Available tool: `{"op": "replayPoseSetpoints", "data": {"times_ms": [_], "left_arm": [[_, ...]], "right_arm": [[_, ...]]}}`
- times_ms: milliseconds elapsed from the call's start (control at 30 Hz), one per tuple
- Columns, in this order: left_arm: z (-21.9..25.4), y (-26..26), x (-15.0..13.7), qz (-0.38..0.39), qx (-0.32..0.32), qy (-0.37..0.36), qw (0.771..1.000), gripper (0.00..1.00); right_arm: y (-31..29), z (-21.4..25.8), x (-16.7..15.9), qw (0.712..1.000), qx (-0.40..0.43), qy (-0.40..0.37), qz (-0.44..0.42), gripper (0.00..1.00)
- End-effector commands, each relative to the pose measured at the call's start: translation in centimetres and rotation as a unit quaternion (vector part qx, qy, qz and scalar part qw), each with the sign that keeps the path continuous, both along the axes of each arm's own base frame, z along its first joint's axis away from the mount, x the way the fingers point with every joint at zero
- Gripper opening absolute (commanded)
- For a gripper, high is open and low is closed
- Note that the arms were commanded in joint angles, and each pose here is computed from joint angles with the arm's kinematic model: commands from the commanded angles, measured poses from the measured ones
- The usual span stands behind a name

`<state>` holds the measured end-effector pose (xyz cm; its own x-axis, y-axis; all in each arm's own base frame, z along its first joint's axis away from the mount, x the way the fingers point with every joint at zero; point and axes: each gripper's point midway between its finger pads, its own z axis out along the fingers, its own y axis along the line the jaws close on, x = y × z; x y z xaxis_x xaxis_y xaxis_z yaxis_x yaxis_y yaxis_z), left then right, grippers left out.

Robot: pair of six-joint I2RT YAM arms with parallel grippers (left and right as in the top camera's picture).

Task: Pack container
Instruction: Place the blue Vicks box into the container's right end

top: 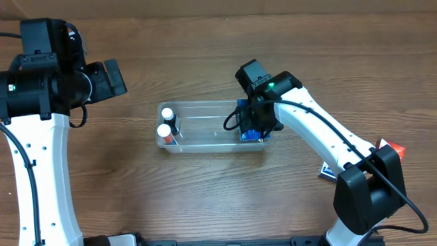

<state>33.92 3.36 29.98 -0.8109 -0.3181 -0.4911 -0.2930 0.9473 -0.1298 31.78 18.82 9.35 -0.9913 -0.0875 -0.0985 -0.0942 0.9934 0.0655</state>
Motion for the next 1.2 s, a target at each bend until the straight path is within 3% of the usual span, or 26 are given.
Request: {"op": "replayPoseSetpoints", "data": {"times_ms": [0,167,367,600,700,833,967,1167], "left_arm": [[1.0,0.1,0.1,-0.006,0.005,-0.015,1.000,1.00],[1.0,0.1,0.1,-0.006,0.005,-0.015,1.000,1.00],[0.9,0.1,0.0,-0.006,0.004,-0.012,1.000,1.00],[0.9,0.1,0.0,-0.006,0.004,-0.012,1.000,1.00],[0.9,0.1,0.0,-0.007,0.005,-0.012,1.000,1.00],[0.9,0.1,0.0,-0.007,0.005,-0.012,1.000,1.00],[0.9,0.1,0.0,-0.010,0.007,-0.012,1.000,1.00],[0.9,0.1,0.0,-0.010,0.007,-0.012,1.000,1.00]], "right_arm": [[-0.8,-0.5,-0.9,1.000,-0.016,0.024,-0.003,0.71],[-1.0,-0.5,-1.3,0.999,-0.020,0.031,-0.002,0.74],[-0.6,-0.5,-0.6,1.000,-0.013,0.018,-0.001,0.95],[-1.4,-0.1,0.8,0.999,-0.038,-0.016,-0.006,0.95],[-2.6,3.4,2.1,0.996,-0.059,-0.067,-0.021,0.96],[-6.2,12.4,3.6,0.977,0.000,-0.177,-0.118,1.00],[-17.9,17.1,0.9,0.938,-0.008,-0.203,-0.281,1.00],[-24.5,10.7,-4.6,0.935,-0.060,-0.065,-0.343,1.00]]}}
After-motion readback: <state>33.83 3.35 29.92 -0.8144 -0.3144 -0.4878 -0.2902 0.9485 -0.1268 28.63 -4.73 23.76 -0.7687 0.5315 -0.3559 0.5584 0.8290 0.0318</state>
